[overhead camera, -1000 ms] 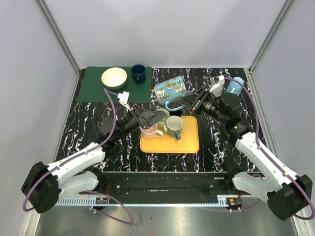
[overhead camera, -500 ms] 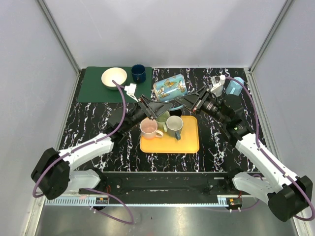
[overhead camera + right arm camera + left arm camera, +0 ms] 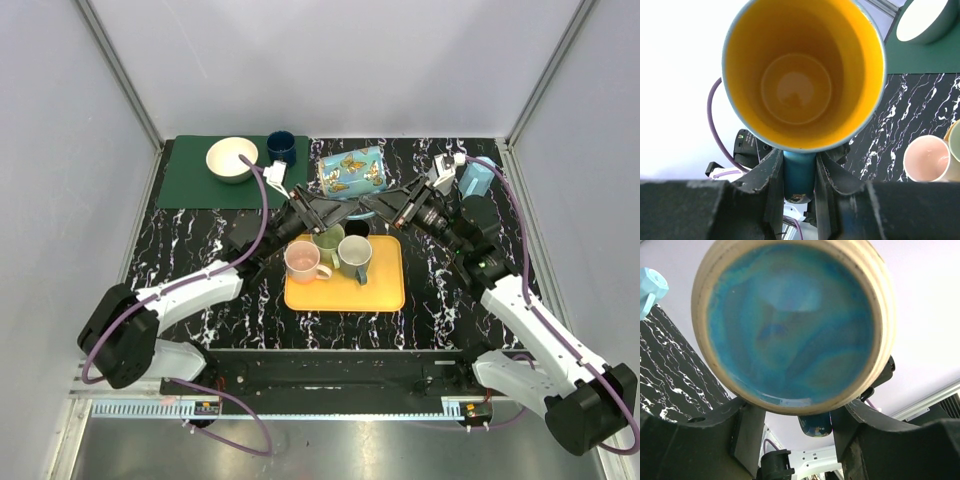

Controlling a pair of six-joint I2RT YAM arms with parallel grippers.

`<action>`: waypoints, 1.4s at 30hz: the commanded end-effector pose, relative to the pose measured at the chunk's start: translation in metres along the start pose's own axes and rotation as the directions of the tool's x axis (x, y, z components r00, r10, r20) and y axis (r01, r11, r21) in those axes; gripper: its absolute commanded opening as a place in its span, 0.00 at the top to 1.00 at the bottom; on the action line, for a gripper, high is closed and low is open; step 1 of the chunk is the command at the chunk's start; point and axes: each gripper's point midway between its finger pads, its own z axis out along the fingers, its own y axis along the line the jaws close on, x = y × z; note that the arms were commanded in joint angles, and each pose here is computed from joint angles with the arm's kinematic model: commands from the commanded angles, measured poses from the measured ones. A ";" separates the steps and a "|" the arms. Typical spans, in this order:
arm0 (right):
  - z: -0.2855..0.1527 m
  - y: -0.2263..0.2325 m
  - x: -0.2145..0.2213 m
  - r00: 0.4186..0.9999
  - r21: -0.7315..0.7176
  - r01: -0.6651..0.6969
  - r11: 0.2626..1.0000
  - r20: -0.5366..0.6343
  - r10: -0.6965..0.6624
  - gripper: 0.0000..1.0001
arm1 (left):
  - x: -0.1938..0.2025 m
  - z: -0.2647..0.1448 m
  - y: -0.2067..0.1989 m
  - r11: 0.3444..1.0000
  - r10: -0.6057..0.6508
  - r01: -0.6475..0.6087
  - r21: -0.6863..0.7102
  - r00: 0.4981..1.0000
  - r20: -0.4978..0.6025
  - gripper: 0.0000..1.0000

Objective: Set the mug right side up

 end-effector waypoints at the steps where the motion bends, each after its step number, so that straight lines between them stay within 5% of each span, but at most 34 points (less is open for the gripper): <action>1: -0.009 0.039 0.005 0.998 -0.146 0.063 0.987 -0.018 -0.066 1.00 | -0.016 0.010 -0.062 0.979 0.046 -0.053 0.196 0.998 0.040 0.46; 7: -0.009 0.030 0.009 0.997 -0.124 0.062 0.990 -0.028 -0.066 1.00 | -0.015 0.014 -0.074 0.972 0.056 -0.061 0.226 0.998 0.032 0.49; 14: -0.012 0.029 0.012 0.996 -0.117 0.075 0.990 -0.035 -0.079 1.00 | -0.011 0.013 -0.073 0.970 0.064 -0.066 0.232 0.998 0.015 1.00; 21: -0.016 0.034 0.014 0.988 -0.094 0.132 0.987 -0.071 -0.138 0.99 | -0.011 0.007 -0.077 0.966 0.084 -0.087 0.245 0.996 0.019 1.00; 22: -0.017 0.034 0.014 0.984 -0.089 0.155 0.984 -0.073 -0.161 0.85 | -0.013 0.007 -0.077 0.967 0.094 -0.100 0.236 0.995 0.037 1.00; 25: -0.020 0.040 0.011 0.980 -0.082 0.179 0.980 -0.069 -0.185 0.63 | -0.014 0.004 -0.073 0.968 0.141 -0.148 0.204 0.989 0.049 1.00; 32: -0.019 0.045 0.008 0.978 -0.079 0.186 0.979 -0.076 -0.192 0.38 | -0.020 -0.003 -0.085 0.948 0.191 -0.209 0.240 0.977 0.097 1.00; 35: -0.021 0.046 0.004 0.977 -0.048 0.201 0.978 -0.063 -0.204 0.21 | -0.029 -0.007 -0.092 0.941 0.211 -0.237 0.241 0.969 0.130 1.00; 36: -0.024 0.046 0.002 0.976 -0.020 0.206 0.978 -0.062 -0.207 0.07 | -0.034 -0.010 -0.097 0.938 0.219 -0.249 0.241 0.965 0.144 1.00; 42: -0.054 0.027 -0.012 0.957 0.188 0.287 0.939 -0.015 -0.289 0.00 | -0.068 -0.012 -0.113 0.914 0.297 -0.339 0.225 0.934 0.199 1.00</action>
